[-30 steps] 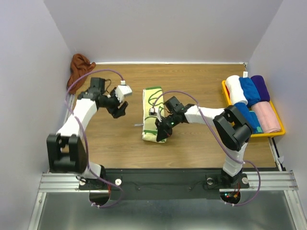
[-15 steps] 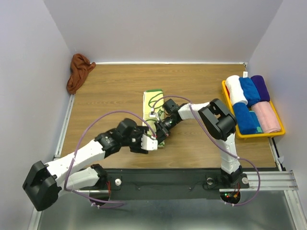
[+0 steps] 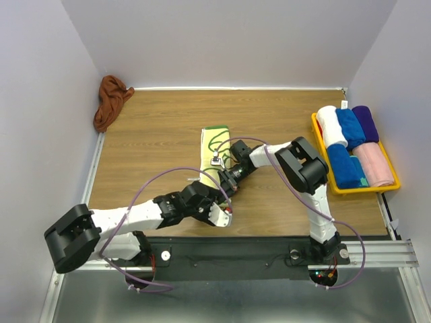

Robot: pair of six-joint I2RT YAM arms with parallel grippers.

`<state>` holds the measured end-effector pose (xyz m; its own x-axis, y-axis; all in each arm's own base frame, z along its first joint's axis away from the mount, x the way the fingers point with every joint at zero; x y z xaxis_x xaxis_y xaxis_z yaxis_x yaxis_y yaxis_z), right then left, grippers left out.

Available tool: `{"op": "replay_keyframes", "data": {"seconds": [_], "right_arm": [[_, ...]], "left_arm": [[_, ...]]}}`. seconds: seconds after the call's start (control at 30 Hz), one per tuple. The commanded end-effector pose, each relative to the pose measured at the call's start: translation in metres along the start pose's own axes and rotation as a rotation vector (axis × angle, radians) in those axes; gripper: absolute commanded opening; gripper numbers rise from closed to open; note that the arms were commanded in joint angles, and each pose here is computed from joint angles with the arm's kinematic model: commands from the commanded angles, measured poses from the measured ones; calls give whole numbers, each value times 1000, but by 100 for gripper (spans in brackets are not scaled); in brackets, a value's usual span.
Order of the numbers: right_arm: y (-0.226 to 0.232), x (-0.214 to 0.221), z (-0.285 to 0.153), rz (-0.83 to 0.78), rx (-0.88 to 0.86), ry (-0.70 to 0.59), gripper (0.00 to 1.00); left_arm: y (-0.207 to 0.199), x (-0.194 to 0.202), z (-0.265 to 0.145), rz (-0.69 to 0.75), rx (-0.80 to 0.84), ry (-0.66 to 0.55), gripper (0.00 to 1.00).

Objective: Roll the towels
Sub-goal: Roll the towel

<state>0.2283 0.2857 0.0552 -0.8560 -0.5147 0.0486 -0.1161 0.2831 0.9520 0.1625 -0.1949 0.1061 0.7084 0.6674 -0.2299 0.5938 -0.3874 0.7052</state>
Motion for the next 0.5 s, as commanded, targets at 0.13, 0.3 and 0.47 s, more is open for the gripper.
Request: {"op": "replay_keyframes", "data": {"seconds": [0.13, 0.3, 0.47], "right_arm": [[-9, -7, -1, 16, 15, -5, 1], [-6, -8, -8, -2, 28, -26, 6], [18, -25, -33, -85, 67, -115, 42]], "left_arm": [[-5, 7, 23, 43, 2, 49, 72], [-16, 6, 31, -40, 96, 64, 39], [-33, -8, 26, -129, 306, -23, 24]]}}
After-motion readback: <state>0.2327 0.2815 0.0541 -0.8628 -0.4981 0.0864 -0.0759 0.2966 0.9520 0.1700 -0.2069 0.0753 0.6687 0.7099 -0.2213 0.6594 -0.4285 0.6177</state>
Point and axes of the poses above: each gripper's point midway between its finger pads, its own z axis out along the fingers, its own y axis along the line the jaws close on, x = y × z, the point moved 7 cm from there along -z, back along the fingers, and after that the axes turned 15 degrees about z, right-handed, at the moved point
